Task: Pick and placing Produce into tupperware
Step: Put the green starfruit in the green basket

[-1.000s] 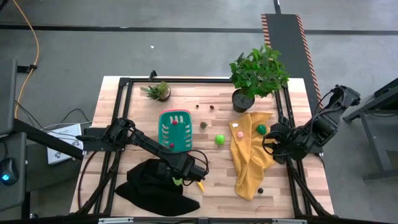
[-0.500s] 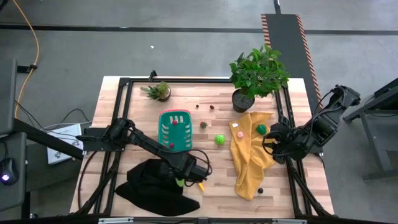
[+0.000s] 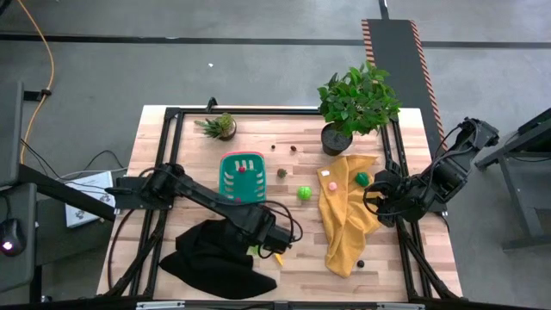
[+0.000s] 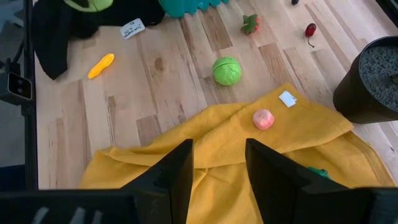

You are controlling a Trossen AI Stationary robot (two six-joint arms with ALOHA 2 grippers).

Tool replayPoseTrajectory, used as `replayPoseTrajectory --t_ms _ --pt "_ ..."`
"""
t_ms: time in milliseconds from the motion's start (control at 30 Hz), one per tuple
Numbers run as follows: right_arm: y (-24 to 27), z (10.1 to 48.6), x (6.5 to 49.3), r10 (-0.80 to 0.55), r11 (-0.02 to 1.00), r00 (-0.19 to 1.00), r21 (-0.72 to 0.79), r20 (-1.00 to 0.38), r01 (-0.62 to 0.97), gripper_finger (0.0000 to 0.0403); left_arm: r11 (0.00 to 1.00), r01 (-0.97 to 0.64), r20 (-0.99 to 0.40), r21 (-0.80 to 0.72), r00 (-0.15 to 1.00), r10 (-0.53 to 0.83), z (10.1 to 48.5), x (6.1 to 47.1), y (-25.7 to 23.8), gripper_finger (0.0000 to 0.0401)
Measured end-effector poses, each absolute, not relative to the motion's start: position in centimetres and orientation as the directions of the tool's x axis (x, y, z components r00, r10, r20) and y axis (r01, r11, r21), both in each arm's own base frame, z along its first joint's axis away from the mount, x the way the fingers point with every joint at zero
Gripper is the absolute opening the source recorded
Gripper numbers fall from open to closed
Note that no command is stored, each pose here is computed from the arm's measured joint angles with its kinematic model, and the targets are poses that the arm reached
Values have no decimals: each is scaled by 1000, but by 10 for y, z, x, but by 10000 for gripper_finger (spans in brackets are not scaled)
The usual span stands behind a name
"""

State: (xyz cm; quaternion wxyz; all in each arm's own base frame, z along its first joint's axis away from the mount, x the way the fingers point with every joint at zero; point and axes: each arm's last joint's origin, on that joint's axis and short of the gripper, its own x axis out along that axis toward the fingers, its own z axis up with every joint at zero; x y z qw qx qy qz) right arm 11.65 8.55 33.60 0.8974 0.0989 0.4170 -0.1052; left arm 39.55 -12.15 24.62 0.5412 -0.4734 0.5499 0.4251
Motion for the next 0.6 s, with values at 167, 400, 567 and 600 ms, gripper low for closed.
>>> replayPoseTrajectory --t_ms 167,400,567,600 --pt "85 336 117 -114 958 634 86 -765 275 138 234 -969 -997 -73 72 -13 276 395 -119 229" --pt "85 336 117 -112 956 635 92 -764 279 138 304 -951 -998 -50 60 23 304 389 -107 229" --pt "86 337 117 -107 954 640 103 -761 282 138 361 -931 -997 -57 70 24 309 393 -86 229" --pt "86 337 117 -106 953 641 107 -760 285 138 369 -928 -997 -61 75 23 311 393 -81 229"
